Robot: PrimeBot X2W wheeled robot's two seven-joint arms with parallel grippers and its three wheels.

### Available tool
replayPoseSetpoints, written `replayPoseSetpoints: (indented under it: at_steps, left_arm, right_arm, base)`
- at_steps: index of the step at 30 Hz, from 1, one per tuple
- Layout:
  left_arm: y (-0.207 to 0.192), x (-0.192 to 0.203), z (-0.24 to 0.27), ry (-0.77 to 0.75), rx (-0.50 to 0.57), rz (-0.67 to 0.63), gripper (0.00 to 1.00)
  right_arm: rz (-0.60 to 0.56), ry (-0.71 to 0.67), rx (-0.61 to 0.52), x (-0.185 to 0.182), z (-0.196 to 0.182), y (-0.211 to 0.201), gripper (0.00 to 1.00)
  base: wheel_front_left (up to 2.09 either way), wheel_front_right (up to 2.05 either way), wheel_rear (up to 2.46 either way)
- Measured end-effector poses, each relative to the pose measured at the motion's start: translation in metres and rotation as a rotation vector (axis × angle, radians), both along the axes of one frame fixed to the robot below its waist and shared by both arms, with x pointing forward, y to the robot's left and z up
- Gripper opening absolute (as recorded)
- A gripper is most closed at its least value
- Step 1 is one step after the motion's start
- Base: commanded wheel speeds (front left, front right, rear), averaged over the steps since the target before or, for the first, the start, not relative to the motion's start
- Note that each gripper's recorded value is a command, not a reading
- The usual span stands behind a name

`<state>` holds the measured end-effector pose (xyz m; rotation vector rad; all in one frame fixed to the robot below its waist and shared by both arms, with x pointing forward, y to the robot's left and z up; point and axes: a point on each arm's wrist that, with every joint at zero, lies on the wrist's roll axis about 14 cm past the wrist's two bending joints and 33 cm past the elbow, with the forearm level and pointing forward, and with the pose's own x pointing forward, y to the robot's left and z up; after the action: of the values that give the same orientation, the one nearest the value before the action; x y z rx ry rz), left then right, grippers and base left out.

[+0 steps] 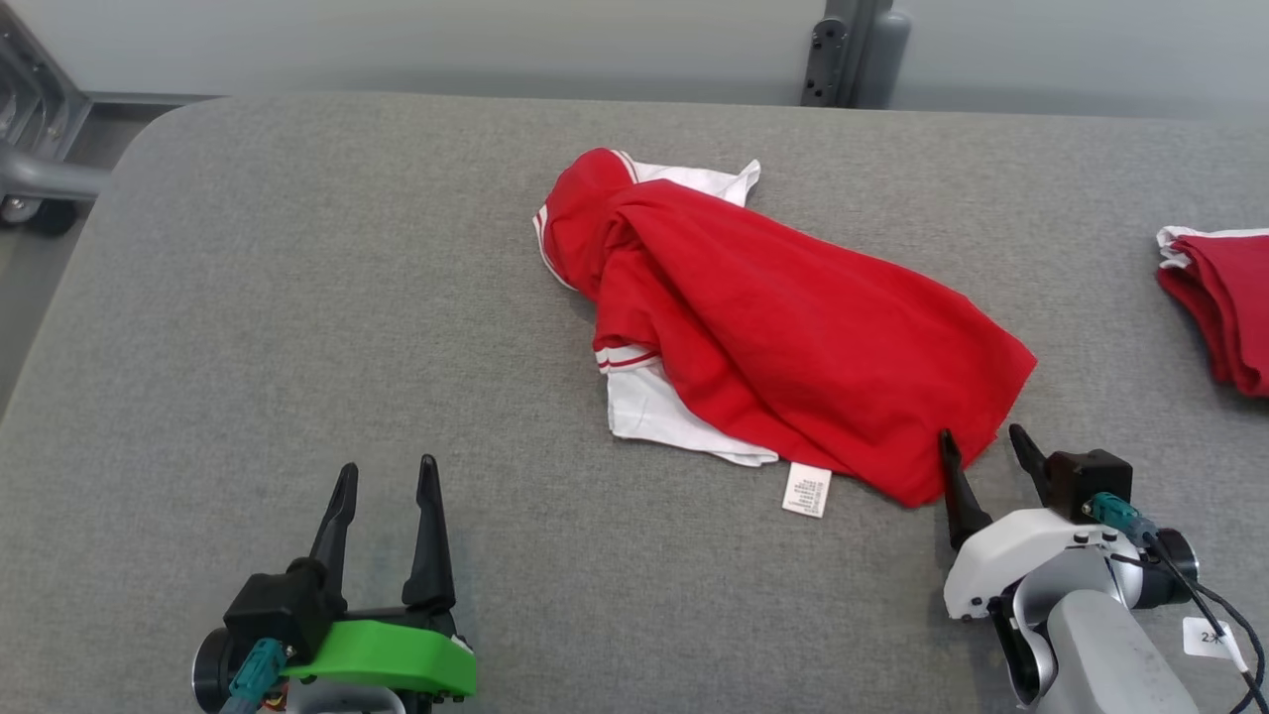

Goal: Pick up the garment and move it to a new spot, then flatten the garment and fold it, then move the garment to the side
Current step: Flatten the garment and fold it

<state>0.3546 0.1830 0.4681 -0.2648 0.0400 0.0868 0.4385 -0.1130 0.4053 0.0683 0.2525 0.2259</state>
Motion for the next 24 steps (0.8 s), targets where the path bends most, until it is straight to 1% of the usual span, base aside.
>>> replayPoseSetpoints:
  at_steps: [2,3,4,5,6,7,10,17,20,24]
  left_arm:
    - [0.005,-0.003,-0.003,0.012,0.002,0.018,1.0]
    - [0.008,-0.004,-0.005,0.017,0.003,0.025,1.0]
    - [0.01,-0.005,-0.006,0.022,0.004,0.034,1.0]
    - [0.012,-0.006,-0.007,0.026,0.005,0.04,1.0]
    - [0.013,-0.007,-0.008,0.03,0.006,0.045,1.0]
    - [0.014,-0.008,-0.009,0.034,0.007,0.05,1.0]
    - [0.016,-0.01,-0.008,0.031,0.008,0.055,1.0]
    - [0.015,-0.012,-0.004,0.02,0.008,0.056,1.0]
    - [0.015,-0.012,-0.005,0.023,0.006,0.056,1.0]
    - [0.012,-0.012,-0.006,0.026,0.002,0.049,1.0]
  right_arm:
    - [0.014,0.056,0.02,0.0,-0.015,0.009,1.0]
    - [0.018,0.077,0.034,0.0,-0.02,0.013,0.86]
    - [0.022,0.09,0.05,0.001,-0.023,0.018,0.74]
    - [0.025,0.094,0.061,0.003,-0.024,0.021,0.26]
    - [0.03,0.092,0.07,0.006,-0.023,0.024,0.08]
    - [0.039,0.082,0.073,0.008,-0.021,0.028,0.0]
    - [0.049,0.036,0.082,0.017,-0.008,0.034,0.0]
    - [0.057,-0.18,0.098,0.047,0.058,0.037,0.0]
    - [0.061,-0.245,0.077,0.058,0.078,0.031,0.0]
    - [0.059,-0.309,0.008,0.082,0.102,0.015,0.0]
  base:
    - [0.0,0.0,0.0]
    - [0.0,0.0,0.0]
    - [0.0,0.0,0.0]
    - [0.0,0.0,0.0]
    - [0.0,0.0,0.0]
    - [0.0,0.0,0.0]
    - [0.0,0.0,0.0]
    - [0.0,0.0,0.0]
    - [0.0,0.0,0.0]
    - [0.0,0.0,0.0]
